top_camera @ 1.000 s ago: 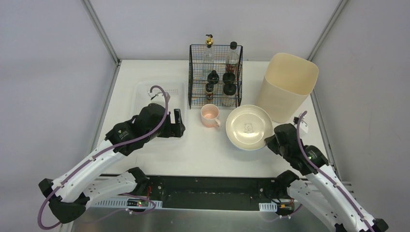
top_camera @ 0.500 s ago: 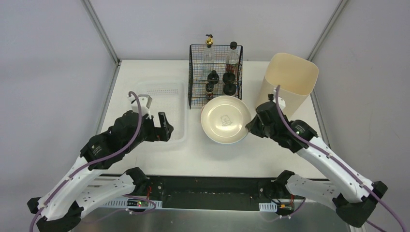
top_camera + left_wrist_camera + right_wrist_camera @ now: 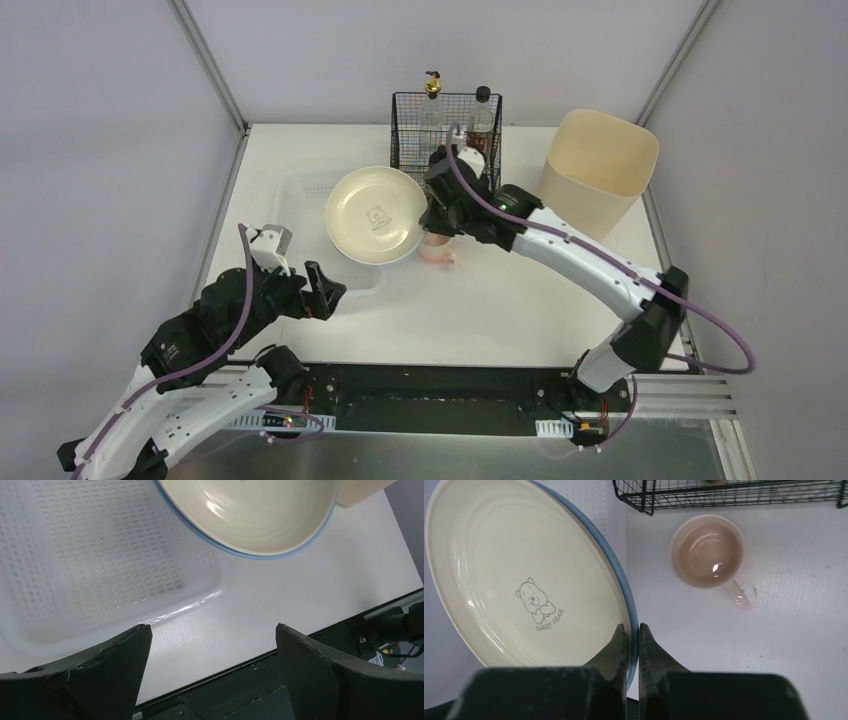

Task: Clear the kitchen counter

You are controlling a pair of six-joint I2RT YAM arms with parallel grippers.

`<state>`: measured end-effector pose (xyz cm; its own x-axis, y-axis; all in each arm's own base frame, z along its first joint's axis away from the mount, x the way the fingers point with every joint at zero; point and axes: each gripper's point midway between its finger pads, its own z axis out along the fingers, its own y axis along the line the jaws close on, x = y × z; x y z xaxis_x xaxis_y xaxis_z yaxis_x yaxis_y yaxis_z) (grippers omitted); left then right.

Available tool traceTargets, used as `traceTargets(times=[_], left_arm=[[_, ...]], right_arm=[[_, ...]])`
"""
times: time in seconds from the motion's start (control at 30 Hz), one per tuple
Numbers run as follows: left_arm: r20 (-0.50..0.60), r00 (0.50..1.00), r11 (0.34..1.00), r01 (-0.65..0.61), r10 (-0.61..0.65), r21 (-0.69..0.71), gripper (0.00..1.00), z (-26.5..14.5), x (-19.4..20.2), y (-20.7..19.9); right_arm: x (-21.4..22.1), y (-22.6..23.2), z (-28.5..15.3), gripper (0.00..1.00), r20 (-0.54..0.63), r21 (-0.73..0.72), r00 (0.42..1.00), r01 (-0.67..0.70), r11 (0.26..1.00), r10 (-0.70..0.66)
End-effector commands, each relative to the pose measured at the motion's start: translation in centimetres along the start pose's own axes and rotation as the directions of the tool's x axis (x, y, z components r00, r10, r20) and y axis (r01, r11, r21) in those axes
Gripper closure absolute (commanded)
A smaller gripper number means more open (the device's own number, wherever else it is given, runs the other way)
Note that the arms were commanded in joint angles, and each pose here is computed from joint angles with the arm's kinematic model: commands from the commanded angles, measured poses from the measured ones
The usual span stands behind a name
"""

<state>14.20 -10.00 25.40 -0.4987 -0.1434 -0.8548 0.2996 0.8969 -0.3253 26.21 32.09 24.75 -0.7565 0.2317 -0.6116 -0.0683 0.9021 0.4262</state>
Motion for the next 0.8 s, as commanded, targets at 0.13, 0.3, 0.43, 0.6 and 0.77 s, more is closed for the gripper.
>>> traceTargets(times=[0.13,0.3,0.43,0.6,0.77], left_arm=[[0.027,0.999,0.999,0.022,-0.024,0.048,0.01,-0.2,1.6,0.3],[0.077,0.996,0.996,0.043,-0.050,0.084,0.01,-0.7,1.4,0.2],[0.108,0.992,0.994,0.048,-0.058,0.093,0.01,-1.0,1.3,0.5],[0.107,0.992,0.994,0.051,-0.061,0.094,0.01,-0.9,1.5,0.5],[0.086,0.995,0.996,0.037,-0.045,0.086,0.01,-0.6,1.7,0.4]], right_arm=[[-1.8,10.3,3.7,1.00,0.018,-0.155,0.999,-0.037,0.987,0.041],[-1.3,12.0,8.1,1.00,0.008,-0.121,0.997,-0.070,0.990,0.071],[-0.5,12.7,10.9,1.00,-0.004,-0.097,0.995,-0.101,0.990,0.101],[0.0,12.2,13.8,1.00,0.004,-0.062,0.985,-0.171,0.983,0.171],[0.5,11.9,16.0,1.00,0.023,-0.044,0.972,-0.232,0.972,0.234]])
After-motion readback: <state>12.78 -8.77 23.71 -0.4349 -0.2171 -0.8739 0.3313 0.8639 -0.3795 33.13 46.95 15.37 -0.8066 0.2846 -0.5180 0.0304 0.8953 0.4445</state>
